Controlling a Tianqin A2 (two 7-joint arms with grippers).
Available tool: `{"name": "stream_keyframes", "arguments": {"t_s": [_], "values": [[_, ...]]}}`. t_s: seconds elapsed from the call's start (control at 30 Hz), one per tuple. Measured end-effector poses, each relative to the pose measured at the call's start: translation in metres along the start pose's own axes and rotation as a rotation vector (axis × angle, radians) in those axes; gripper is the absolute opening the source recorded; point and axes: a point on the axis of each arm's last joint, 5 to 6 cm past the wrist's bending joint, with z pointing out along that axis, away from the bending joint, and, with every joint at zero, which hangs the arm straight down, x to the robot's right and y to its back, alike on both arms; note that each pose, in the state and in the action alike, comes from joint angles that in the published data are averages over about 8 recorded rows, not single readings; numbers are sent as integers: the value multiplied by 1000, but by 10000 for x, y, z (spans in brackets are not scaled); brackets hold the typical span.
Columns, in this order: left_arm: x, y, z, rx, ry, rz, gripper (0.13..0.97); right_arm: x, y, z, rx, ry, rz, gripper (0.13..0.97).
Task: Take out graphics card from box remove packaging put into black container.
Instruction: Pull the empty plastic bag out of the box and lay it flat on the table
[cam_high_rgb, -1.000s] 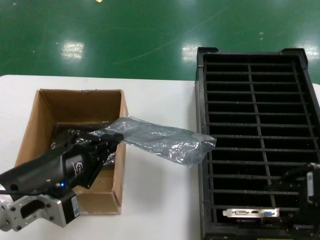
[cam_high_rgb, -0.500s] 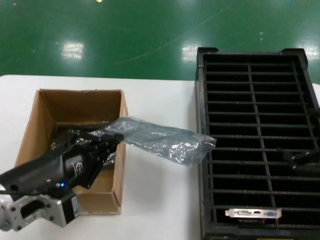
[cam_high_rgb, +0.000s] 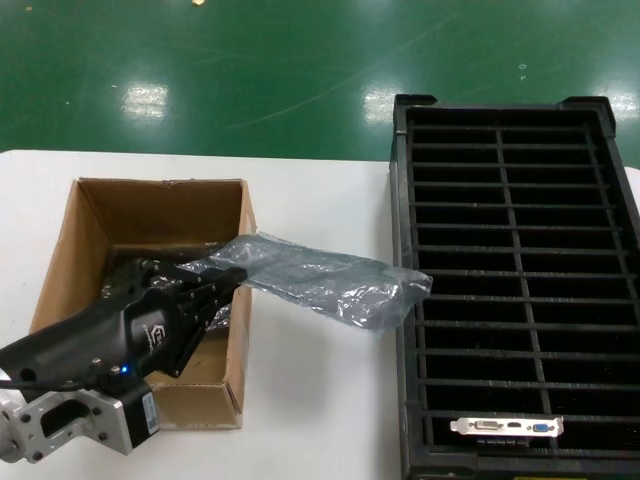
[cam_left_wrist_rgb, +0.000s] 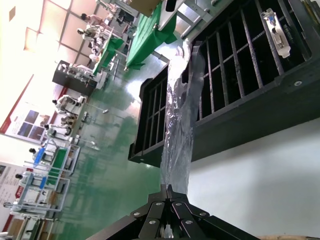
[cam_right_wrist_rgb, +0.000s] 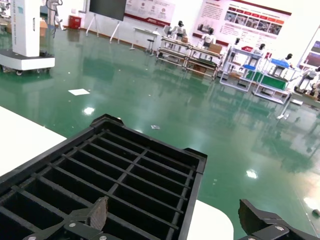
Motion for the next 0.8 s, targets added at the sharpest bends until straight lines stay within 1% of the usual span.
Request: {"name": "stream_keyframes", "arguments": {"t_s": [0.07, 0.13, 0.2, 0.23, 0.3, 0.4, 0.47, 0.5, 0.53, 0.57, 0.63, 0.7, 0.8], "values": [[-2, -9, 1, 6, 3, -9, 140, 5, 15, -3, 0, 5, 5, 894], [-12, -32, 3, 20, 9, -37, 140, 6, 19, -4, 0, 6, 6, 902], [-39, -68, 10, 45, 17, -96, 140, 6, 19, -4, 0, 6, 6, 918], [-56, -89, 14, 62, 23, -137, 140, 6, 19, -4, 0, 6, 6, 926], [-100, -133, 31, 105, 39, -248, 140, 6, 19, -4, 0, 6, 6, 942], [-162, -169, 85, 169, 78, -457, 140, 6, 19, -4, 0, 6, 6, 958], [-174, -152, 149, 198, 116, -615, 140, 6, 19, -4, 0, 6, 6, 958], [-171, -131, 188, 205, 137, -696, 140, 6, 19, -4, 0, 6, 6, 958], [-160, -100, 232, 206, 157, -774, 140, 6, 18, -4, 0, 6, 6, 959], [-141, -60, 283, 200, 178, -853, 140, 6, 18, -4, 0, 6, 6, 960], [-102, 38, 398, 174, 211, -996, 140, 6, 18, -4, 0, 6, 6, 962], [-49, 150, 520, 127, 239, -1125, 140, 6, 18, -4, 0, 6, 6, 964], [9, 306, 691, 41, 263, -1259, 140, 6, 19, -4, 0, 6, 6, 966]]}}
